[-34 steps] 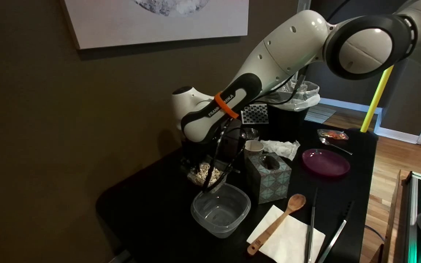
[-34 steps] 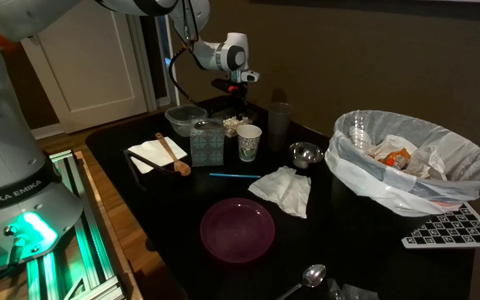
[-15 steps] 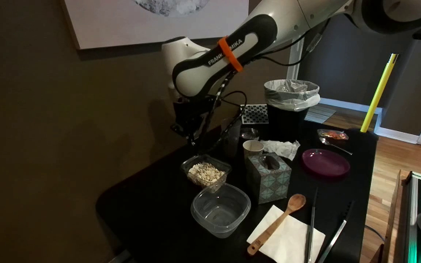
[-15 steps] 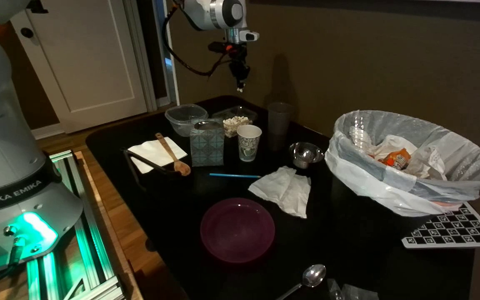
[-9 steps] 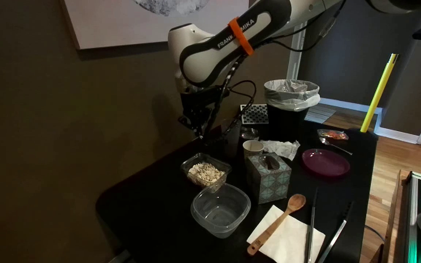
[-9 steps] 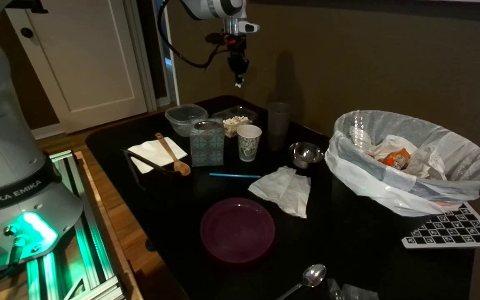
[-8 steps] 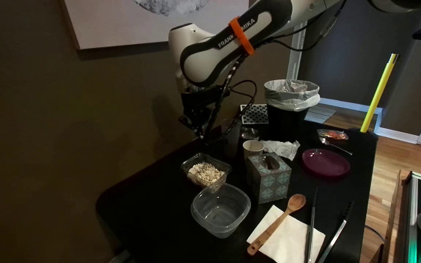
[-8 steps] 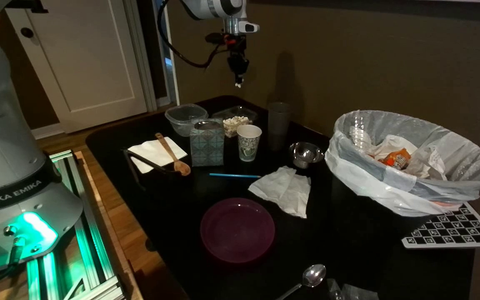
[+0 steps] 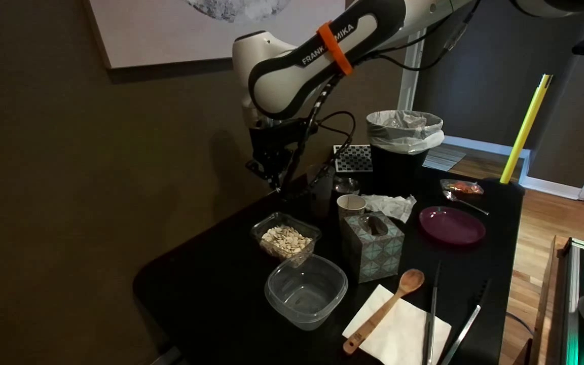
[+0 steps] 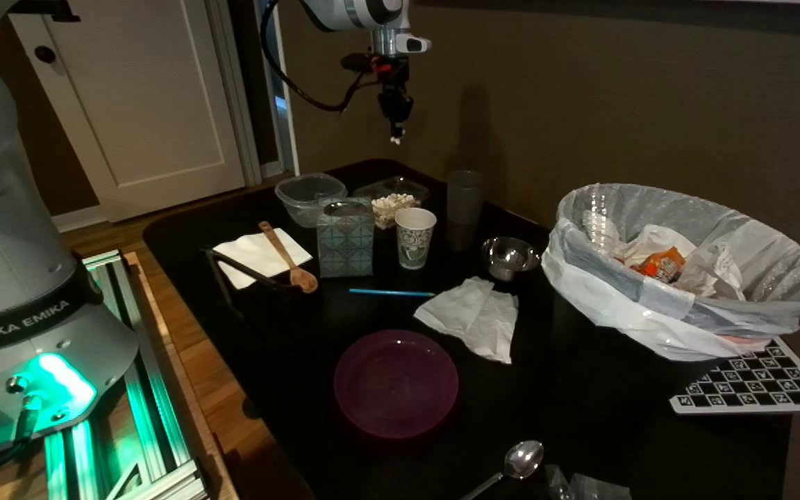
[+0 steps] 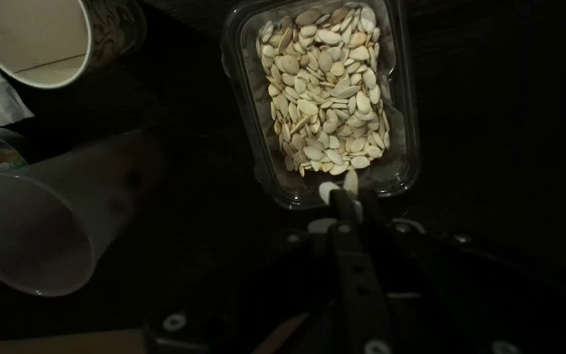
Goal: Put some of the white objects in the bin
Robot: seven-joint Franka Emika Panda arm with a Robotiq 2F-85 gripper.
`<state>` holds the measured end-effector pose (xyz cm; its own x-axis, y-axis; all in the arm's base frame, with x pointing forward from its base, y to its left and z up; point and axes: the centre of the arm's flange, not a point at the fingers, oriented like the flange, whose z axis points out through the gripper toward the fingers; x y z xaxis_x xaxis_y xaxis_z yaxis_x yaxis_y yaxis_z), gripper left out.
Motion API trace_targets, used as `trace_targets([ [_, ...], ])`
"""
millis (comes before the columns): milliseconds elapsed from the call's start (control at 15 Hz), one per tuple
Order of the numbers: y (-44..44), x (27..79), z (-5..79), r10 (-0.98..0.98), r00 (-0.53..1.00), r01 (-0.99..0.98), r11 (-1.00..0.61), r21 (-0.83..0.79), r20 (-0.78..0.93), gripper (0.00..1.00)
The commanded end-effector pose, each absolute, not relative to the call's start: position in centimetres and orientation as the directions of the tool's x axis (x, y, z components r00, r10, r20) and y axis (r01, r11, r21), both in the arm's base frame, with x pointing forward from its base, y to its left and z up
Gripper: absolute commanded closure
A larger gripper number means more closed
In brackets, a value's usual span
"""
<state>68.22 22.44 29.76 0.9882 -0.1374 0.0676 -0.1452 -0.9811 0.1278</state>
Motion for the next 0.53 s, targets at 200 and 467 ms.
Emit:
trace_targets([
  [200, 14.4, 68.1, 33.1, -0.368, 0.913, -0.4, -0.892, 0.209, 0.175, 0.98],
  [467, 8.0, 67.2, 38.1, -0.502, 0.81, -0.571, -0.793, 0.213, 0.303, 0.98],
])
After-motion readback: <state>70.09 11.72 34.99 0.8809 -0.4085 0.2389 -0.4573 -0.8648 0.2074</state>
